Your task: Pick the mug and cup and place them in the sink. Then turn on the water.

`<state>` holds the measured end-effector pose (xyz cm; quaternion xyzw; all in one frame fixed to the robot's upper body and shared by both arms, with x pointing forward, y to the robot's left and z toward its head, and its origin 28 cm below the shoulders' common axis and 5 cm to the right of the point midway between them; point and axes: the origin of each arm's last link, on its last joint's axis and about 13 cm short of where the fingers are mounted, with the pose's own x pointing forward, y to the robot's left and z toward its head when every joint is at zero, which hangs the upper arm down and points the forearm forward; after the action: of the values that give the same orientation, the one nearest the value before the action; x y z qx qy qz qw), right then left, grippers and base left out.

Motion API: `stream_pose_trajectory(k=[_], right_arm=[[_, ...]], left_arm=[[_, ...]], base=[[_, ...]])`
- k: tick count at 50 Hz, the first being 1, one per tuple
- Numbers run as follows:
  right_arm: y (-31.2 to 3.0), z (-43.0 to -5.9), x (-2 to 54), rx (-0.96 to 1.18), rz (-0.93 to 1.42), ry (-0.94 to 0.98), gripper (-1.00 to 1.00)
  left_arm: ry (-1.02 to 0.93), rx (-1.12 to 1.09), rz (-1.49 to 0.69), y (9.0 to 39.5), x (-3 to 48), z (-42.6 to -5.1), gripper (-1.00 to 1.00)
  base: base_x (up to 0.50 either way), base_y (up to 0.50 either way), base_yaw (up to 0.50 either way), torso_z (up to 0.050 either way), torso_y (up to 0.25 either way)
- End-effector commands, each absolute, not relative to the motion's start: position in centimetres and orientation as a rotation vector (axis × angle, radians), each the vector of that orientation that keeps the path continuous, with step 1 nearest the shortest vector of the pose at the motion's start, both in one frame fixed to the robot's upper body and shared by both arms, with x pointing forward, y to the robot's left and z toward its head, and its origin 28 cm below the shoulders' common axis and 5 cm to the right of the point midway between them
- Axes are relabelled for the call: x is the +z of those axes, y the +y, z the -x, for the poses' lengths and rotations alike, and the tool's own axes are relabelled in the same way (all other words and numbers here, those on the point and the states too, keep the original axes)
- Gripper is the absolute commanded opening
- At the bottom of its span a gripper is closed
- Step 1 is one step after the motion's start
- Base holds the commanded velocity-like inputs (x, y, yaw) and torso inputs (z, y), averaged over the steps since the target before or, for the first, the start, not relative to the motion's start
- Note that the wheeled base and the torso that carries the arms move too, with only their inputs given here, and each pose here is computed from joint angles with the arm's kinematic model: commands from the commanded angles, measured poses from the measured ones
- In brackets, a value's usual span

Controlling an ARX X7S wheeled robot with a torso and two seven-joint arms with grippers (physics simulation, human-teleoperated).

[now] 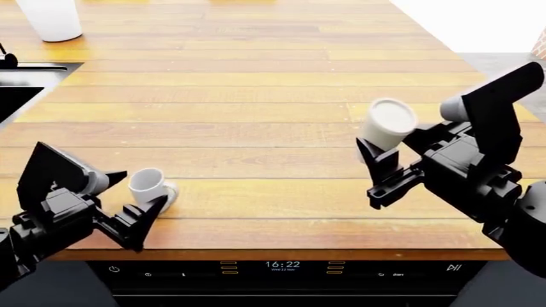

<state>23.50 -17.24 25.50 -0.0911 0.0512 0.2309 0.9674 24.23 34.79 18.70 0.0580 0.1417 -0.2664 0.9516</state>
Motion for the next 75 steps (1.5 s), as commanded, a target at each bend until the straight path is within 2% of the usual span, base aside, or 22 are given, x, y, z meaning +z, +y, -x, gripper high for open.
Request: stream_pose_trajectory(k=[1, 6, 7, 21, 31, 43, 65, 75], right_arm=[[-18.4, -23.2, 25.9, 0.455, 0.185, 0.093, -1.0], [-18.5, -23.2, 25.8, 0.453, 0.184, 0.095, -1.0], [-18.5, -23.2, 25.8, 0.452, 0.184, 0.096, -1.0], [-18.5, -23.5, 26.1, 0.441, 0.183, 0.088, -1.0], [-17.8, -23.8, 28.0, 0.345, 0.173, 0.042, -1.0], [-17.6, -22.9, 30.2, 0.304, 0.149, -0.039, -1.0], [-17.5, -22.8, 31.4, 0.297, 0.189, -0.043, -1.0], [-17.3, -23.5, 36.8, 0.38, 0.294, -0.037, -1.0]], left_arm=[[0.277, -0.591, -0.107, 33.6, 18.1, -26.5, 1.0], [0.269, -0.627, -0.089, 33.0, 17.7, -27.3, 1.0], [0.266, -0.633, -0.086, 32.9, 17.7, -27.4, -1.0], [0.224, -0.656, -0.073, 32.6, 18.8, -27.3, -1.0], [0.161, -0.635, -0.111, 32.5, 24.7, -23.9, -1.0], [0.174, -0.553, -0.131, 31.4, 29.4, -22.6, -1.0], [0.182, -0.581, -0.13, 30.1, 31.6, -22.6, -1.0], [0.207, -0.612, -0.251, 29.3, 38.2, -22.7, -1.0]], base=[[0.0, 0.0, 0.0, 0.0, 0.0], [0.0, 0.0, 0.0, 0.0, 0.0], [0.0, 0.0, 0.0, 0.0, 0.0], [0.0, 0.0, 0.0, 0.0, 0.0], [0.0, 0.0, 0.0, 0.0, 0.001], [0.0, 0.02, 0.0, 0.0, 0.0], [0.0, 0.5, 0.0, 0.0, 0.0], [0.0, 0.5, 0.0, 0.0, 0.001]])
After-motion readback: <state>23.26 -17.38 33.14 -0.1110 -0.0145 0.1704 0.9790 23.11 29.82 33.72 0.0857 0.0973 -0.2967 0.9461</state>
